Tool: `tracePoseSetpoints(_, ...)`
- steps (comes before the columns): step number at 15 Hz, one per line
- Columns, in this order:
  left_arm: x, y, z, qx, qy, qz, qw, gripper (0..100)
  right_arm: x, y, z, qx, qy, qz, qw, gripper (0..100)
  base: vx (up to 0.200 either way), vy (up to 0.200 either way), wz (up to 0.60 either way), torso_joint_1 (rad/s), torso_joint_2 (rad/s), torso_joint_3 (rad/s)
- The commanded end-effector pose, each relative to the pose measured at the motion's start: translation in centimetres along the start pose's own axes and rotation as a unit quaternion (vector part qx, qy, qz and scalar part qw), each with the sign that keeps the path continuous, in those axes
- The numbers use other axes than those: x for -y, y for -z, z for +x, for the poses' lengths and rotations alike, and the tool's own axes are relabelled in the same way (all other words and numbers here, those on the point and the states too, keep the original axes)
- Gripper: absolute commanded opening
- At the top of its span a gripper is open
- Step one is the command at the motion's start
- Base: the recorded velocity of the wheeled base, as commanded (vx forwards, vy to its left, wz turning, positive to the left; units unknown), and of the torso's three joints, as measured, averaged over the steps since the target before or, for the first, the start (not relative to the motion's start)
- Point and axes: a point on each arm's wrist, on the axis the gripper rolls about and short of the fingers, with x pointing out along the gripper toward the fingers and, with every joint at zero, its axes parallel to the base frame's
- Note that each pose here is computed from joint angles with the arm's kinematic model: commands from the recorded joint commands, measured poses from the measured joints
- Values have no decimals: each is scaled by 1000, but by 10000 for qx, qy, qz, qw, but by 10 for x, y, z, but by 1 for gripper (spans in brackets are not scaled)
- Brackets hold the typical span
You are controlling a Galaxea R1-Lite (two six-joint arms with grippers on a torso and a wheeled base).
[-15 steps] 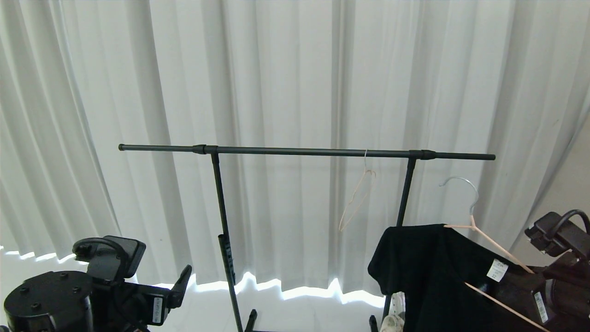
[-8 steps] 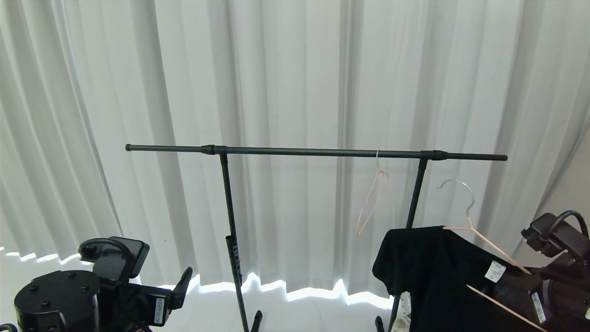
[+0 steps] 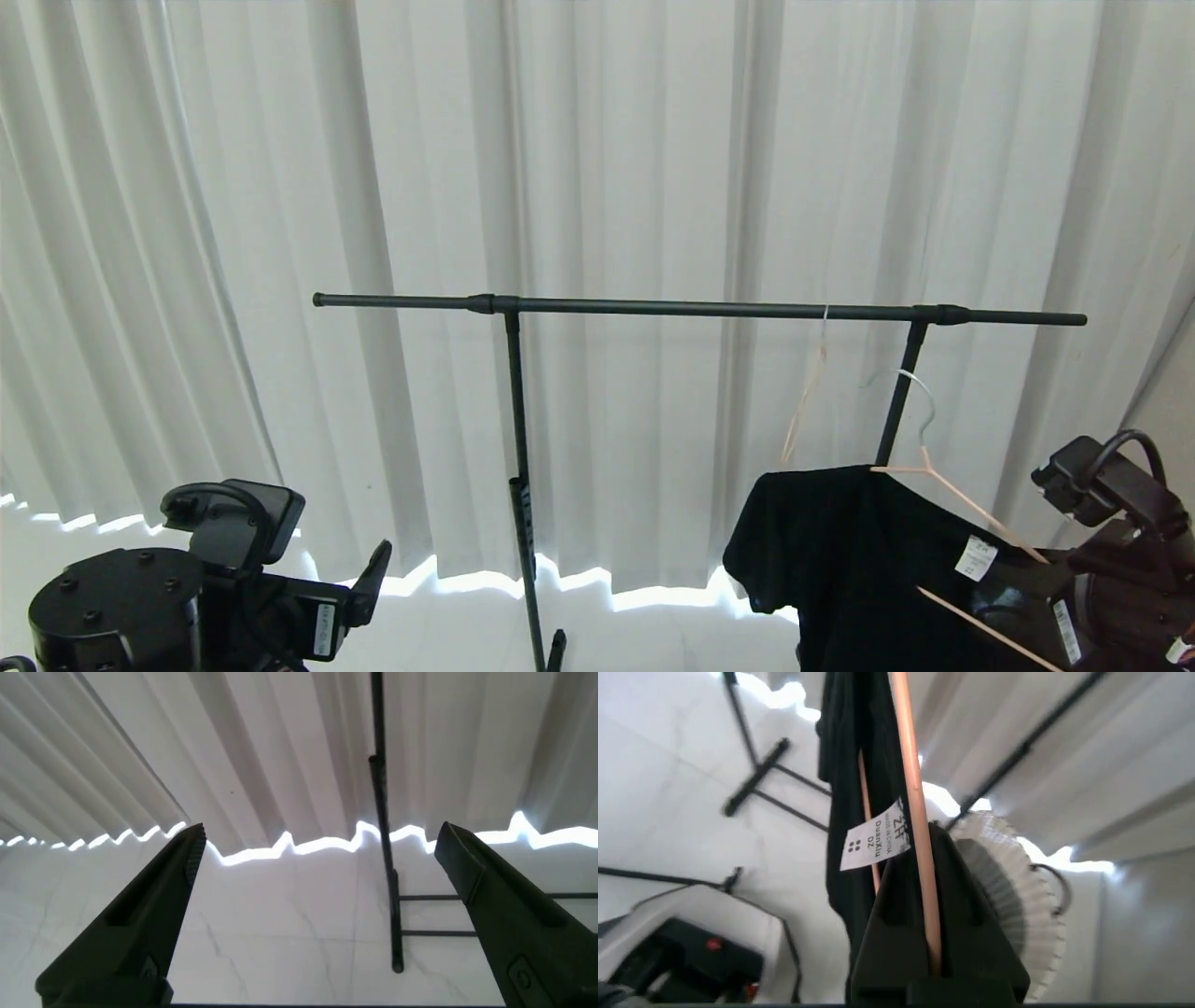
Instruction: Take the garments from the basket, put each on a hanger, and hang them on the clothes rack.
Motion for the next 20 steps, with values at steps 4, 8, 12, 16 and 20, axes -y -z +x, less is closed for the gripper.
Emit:
tracePoseSetpoints(4, -1, 1, 0, -51, -207, 39, 9998, 100, -33, -22, 26, -135, -154, 454, 9988, 0, 0, 0, 0, 0, 0, 0)
tracePoseSetpoints(8, 0, 2, 1, -97, -358, 68, 9993, 100, -39, -47, 56, 168, 307, 776, 9964, 0, 0, 0, 0, 0, 0, 0)
tracePoseSetpoints(12, 6, -1, -3, 36, -194, 76, 9998, 100, -40, -55, 67, 404, 549, 826, 9942, 0, 50, 0, 0, 1, 1, 2)
tracePoseSetpoints(16, 17, -2, -8, 129, 134, 218, 9996, 100, -40, -56, 65, 434, 541, 821, 9942, 0, 200, 0, 0, 0, 1, 4)
tracePoseSetpoints(20, 19, -2, -9, 140, 182, 249, 9994, 100, -40, -56, 65, 433, 541, 806, 9943, 0, 200, 0, 0, 7, 1, 4)
